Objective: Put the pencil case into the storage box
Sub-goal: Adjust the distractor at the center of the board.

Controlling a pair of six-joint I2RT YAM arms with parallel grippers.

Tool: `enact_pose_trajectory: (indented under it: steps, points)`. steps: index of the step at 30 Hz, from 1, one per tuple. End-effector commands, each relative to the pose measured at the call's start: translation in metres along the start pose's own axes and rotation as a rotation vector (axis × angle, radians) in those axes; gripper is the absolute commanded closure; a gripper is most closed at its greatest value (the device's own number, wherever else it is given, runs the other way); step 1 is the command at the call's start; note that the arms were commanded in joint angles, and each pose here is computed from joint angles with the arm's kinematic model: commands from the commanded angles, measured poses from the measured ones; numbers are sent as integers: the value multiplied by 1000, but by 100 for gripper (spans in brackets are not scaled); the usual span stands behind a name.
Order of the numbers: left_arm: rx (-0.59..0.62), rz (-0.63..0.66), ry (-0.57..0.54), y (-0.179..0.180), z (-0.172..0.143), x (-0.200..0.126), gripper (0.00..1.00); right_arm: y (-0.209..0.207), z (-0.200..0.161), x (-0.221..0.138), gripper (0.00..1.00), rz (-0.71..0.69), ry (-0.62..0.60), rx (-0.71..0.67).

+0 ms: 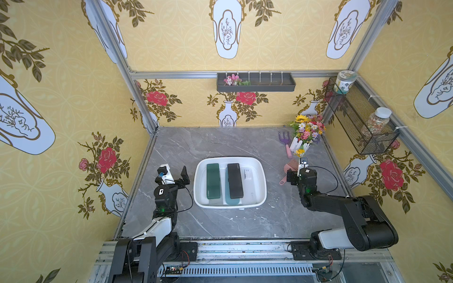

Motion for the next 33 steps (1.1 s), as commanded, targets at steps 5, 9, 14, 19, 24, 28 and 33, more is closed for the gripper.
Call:
enact_pose_trajectory:
  steps: [5,9,14,19,24,28,33]
  points:
    - [-10,19,40,4,-13,11,0,-1,6,0,3,-12,-38,15]
    - [34,-16,73,1,-25,18,0,-1,6,0,3,-9,-37,15]
    - [20,23,57,4,-26,17,0,0,7,1,3,-2,-31,16]
    - [18,27,59,5,-26,17,0,-1,7,2,3,-2,-27,15]
    - [18,26,59,5,-26,17,0,6,11,24,3,15,124,-31]
    - [18,26,58,5,-26,17,0,40,2,82,3,213,537,-159]
    - [17,26,56,5,-26,17,0,99,1,84,27,758,614,-330]
Point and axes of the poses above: each gripper's point midway between its finger pads, its own x axis out along the fingers, its own y axis along the line the jaws close on, z = x × y, the point moved 9 cm from there along -x, back along the fingers, and after that the axes turned 6 degrees about -x, right-handed, at the moved point
